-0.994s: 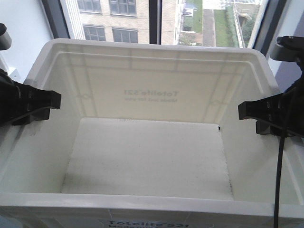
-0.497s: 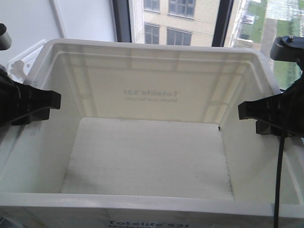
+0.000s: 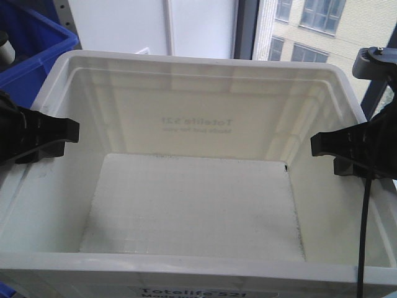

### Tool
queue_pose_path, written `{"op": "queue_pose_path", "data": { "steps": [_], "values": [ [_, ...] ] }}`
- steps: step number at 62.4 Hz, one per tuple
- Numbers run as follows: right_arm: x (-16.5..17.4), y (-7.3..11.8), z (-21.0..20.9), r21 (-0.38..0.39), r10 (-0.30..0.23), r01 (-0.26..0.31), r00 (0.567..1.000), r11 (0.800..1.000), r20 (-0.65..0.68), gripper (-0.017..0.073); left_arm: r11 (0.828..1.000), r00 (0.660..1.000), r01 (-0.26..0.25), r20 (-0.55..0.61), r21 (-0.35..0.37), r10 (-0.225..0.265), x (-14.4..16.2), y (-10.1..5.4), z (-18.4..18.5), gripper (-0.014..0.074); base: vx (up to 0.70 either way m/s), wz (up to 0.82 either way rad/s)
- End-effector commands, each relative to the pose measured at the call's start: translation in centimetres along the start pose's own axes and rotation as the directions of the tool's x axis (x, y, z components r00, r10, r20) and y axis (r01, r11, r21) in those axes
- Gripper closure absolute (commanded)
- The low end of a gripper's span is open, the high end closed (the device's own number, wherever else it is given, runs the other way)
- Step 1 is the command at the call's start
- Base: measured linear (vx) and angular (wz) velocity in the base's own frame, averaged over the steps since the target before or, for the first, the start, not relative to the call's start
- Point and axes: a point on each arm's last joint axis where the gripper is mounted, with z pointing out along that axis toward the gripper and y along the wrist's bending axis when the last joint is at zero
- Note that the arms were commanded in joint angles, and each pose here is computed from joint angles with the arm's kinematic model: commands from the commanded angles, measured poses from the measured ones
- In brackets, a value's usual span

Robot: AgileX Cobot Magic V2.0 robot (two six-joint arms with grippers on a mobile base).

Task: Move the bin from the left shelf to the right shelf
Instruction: 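Keep holding the tote while the base turns toward the blue-bin shelves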

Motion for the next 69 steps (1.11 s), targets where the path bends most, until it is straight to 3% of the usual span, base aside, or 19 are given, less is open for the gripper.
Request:
{"op": "queue_pose_path", "data": {
  "steps": [1,69],
  "values": [
    [-1.18,-1.85,-1.87,0.139,-0.039,0.018,0.989,0.990,0.145,0.0561,0.997,0.988,-0.061,0.142,-0.041,0.066,-0.94,0.61,-2.37,0.0573,0.12,0.46],
    [-1.18,-1.85,-1.87,0.139,-0.039,0.019,0.989,0.990,0.145,0.0561,0.997,0.988,-0.061,0.142,-0.041,0.066,-0.94,0.61,-2.37,0.0573,0.06,0.50]
  ]
}}
